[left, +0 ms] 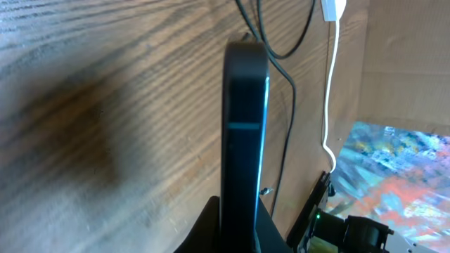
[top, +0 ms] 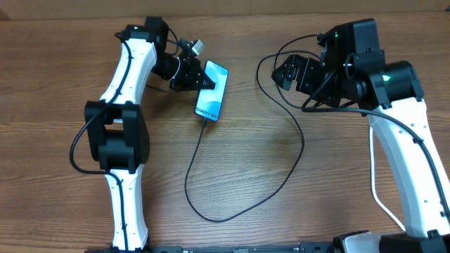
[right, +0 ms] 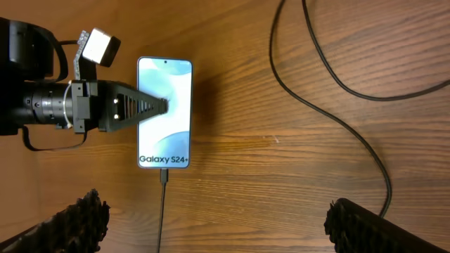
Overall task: Plug charger to phone and switch on socket
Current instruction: 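Open the right gripper and withdraw it up and right, then lower the phone onto the table and open the left gripper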
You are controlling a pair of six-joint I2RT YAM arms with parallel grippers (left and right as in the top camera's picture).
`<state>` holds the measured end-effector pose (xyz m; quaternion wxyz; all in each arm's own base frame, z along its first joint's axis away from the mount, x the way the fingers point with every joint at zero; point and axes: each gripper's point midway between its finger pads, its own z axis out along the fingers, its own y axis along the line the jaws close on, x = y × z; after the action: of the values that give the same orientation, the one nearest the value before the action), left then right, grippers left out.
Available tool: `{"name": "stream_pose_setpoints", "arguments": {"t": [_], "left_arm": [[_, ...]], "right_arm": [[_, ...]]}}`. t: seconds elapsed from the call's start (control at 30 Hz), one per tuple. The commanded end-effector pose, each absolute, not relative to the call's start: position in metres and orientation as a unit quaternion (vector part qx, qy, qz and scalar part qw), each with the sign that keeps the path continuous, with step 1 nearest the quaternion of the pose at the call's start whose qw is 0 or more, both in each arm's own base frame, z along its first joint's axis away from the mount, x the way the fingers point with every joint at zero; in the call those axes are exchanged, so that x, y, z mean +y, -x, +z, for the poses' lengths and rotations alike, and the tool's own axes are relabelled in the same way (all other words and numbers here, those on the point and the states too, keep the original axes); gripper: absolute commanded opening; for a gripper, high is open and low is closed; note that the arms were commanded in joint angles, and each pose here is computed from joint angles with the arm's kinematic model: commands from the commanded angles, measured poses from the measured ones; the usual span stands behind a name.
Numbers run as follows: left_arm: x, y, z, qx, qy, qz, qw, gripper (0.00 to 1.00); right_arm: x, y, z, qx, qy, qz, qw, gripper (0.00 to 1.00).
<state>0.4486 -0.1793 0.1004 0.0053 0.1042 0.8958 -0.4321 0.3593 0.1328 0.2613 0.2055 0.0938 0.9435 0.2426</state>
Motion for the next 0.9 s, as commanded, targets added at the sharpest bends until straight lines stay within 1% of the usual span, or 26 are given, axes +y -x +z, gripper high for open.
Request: {"name": "stream_pose_setpoints", "arguments": {"t": [0.0, 0.2, 0.33, 0.47, 0.57, 0.73, 0.87], "left_arm": [[-0.19, -0.45, 0.092, 0.874, -0.106, -0.474, -0.002, 0.04], [-0.191, -0.448, 0.06, 0.875, -0.096, -0.473, -0.03, 0.04], [-0.194, -0.448, 0.055, 0.874, -0.113, -0.473, -0.025, 0.04], [-0.19, -0.453, 0.046, 0.885, -0.125, -0.448, -0.011, 0.04], [-0.185, -0.457, 0.038, 0.898, -0.105, -0.426, -0.017, 0.04], [-0.186, -0.457, 0.036, 0.901, -0.103, -0.421, -0.019, 0.04], [-0.183, -0.456, 0.026, 0.917, -0.092, -0.386, -0.029, 0.04]], "right_arm": [[0.129, -0.366, 0.245, 0.95, -0.098, 0.225, 0.192, 1.0], [0.13, -0.372, 0.237, 0.952, -0.1, 0.223, 0.187, 1.0], [0.131, -0.375, 0.232, 0.952, -0.103, 0.222, 0.183, 1.0], [0.131, -0.376, 0.228, 0.953, -0.106, 0.221, 0.177, 1.0], [0.131, -0.376, 0.229, 0.953, -0.109, 0.222, 0.177, 1.0], [0.131, -0.377, 0.229, 0.952, -0.11, 0.222, 0.178, 1.0], [0.131, -0.377, 0.229, 0.952, -0.11, 0.222, 0.178, 1.0]]}}
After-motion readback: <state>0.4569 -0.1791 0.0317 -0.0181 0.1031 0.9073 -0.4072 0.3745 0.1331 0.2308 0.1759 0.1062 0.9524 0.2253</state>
